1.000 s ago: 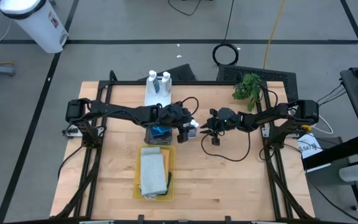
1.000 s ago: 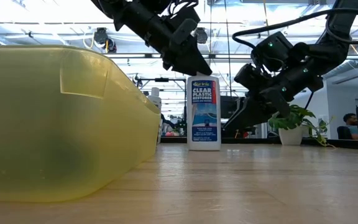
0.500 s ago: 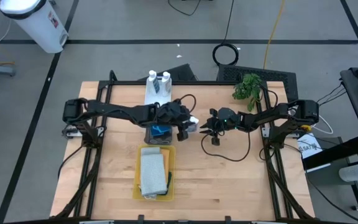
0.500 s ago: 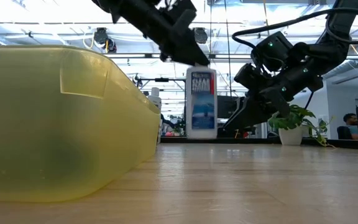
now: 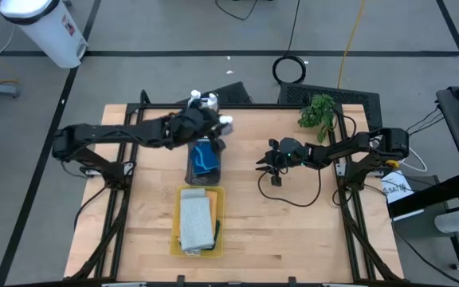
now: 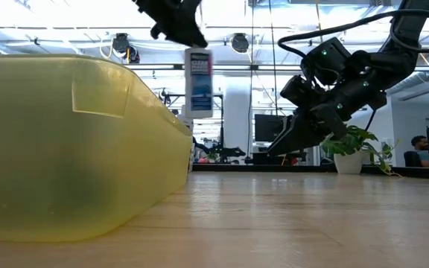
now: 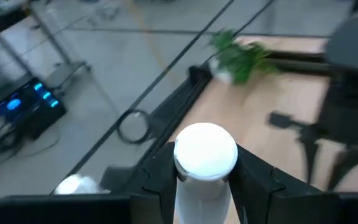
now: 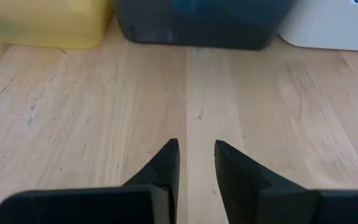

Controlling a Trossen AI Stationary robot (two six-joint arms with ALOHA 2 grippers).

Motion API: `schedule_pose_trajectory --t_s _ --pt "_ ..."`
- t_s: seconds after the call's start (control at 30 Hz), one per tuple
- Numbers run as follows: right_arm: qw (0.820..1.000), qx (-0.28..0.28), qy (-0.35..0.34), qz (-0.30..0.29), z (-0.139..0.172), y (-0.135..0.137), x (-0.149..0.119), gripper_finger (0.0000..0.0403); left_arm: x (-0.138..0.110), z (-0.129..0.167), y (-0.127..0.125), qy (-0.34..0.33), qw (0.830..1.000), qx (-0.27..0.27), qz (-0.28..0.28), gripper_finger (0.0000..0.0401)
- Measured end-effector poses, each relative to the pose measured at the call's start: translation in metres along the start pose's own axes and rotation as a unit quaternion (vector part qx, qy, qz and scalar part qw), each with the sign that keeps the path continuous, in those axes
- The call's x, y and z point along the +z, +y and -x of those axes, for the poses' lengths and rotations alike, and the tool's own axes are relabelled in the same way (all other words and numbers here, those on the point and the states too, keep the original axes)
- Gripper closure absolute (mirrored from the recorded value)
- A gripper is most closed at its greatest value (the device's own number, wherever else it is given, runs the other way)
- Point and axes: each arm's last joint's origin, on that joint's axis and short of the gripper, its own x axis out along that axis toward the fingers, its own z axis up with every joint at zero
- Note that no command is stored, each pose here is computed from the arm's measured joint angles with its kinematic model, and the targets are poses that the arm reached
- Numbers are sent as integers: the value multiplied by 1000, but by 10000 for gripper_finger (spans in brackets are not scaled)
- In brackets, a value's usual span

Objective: Pick & Place Kitchen Items
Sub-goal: Put the white plastic restorer bottle into the white bin, then return to Home Position

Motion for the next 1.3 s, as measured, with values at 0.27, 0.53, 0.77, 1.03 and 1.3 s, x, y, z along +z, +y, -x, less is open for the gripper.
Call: schedule_pose_trajectory --t_s 0.27,0.53,0.77,1.03,1.3 --pt "1000 0 2 -1 0 0 0 328 -21 -17 44 52 995 69 53 286" --pt "1000 0 2 0 0 0 0 328 -79 -38 68 83 987 87 107 286" --pt "1000 0 2 0 0 0 0 328 -116 -44 69 72 984 79 142 286" --pt "1000 -1 0 0 0 0 0 328 -126 -44 68 67 983 81 148 255" --pt "1000 -1 1 0 0 0 0 328 -128 -44 67 71 983 80 151 148"
